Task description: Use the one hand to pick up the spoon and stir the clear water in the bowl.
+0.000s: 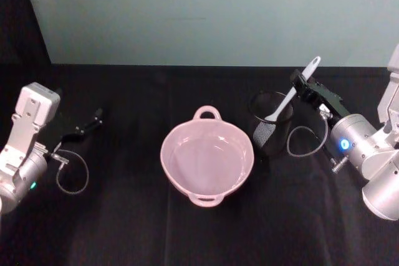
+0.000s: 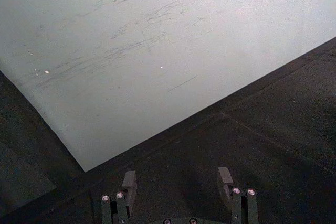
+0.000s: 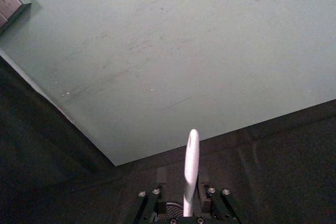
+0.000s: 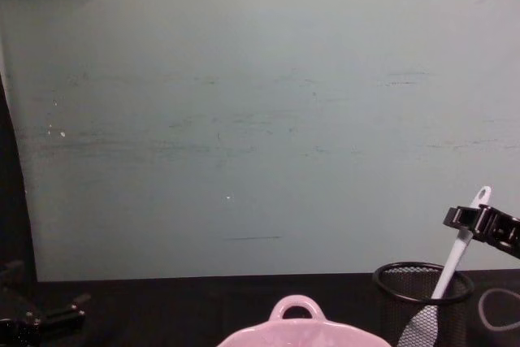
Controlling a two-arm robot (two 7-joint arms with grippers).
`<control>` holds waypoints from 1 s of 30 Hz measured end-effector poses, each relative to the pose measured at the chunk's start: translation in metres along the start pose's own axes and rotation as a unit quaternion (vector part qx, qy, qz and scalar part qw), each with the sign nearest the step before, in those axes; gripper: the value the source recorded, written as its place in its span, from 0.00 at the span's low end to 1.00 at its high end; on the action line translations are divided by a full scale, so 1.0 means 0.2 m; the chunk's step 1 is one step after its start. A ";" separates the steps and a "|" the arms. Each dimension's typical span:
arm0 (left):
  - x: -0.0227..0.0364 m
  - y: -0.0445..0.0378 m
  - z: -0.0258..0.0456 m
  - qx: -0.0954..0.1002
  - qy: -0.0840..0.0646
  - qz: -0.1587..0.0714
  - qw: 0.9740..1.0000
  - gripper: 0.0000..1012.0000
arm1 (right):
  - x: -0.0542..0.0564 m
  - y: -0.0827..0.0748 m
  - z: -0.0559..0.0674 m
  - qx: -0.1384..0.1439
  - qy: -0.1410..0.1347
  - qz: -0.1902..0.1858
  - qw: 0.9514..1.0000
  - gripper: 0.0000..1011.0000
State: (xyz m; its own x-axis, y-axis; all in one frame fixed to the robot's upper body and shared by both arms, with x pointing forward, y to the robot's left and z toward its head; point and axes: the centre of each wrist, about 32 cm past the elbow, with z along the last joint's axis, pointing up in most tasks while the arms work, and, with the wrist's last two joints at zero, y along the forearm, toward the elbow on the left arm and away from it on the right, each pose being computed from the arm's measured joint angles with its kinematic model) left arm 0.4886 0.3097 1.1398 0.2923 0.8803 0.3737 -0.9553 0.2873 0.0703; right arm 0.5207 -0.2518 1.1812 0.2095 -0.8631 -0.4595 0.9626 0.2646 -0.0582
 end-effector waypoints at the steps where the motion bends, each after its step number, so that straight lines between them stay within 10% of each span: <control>1: 0.000 0.000 0.000 0.000 0.000 0.000 1.000 1.00 | 0.00 0.00 0.00 0.000 0.000 0.000 1.000 0.31; 23: 0.000 0.000 0.000 0.000 0.000 0.000 1.000 1.00 | -0.01 -0.02 0.01 0.003 -0.016 0.000 1.000 0.99; 30: 0.000 0.000 0.000 0.000 0.000 0.000 1.000 1.00 | -0.02 -0.07 0.04 0.009 -0.047 -0.001 0.999 0.99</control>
State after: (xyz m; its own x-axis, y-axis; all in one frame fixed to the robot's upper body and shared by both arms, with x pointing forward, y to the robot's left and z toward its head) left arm 0.4886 0.3097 1.1398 0.2923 0.8803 0.3737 -0.9552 0.2873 0.0703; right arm 0.5084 -0.2554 1.1902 0.2219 -0.9008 -0.3732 0.9657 0.2559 -0.0436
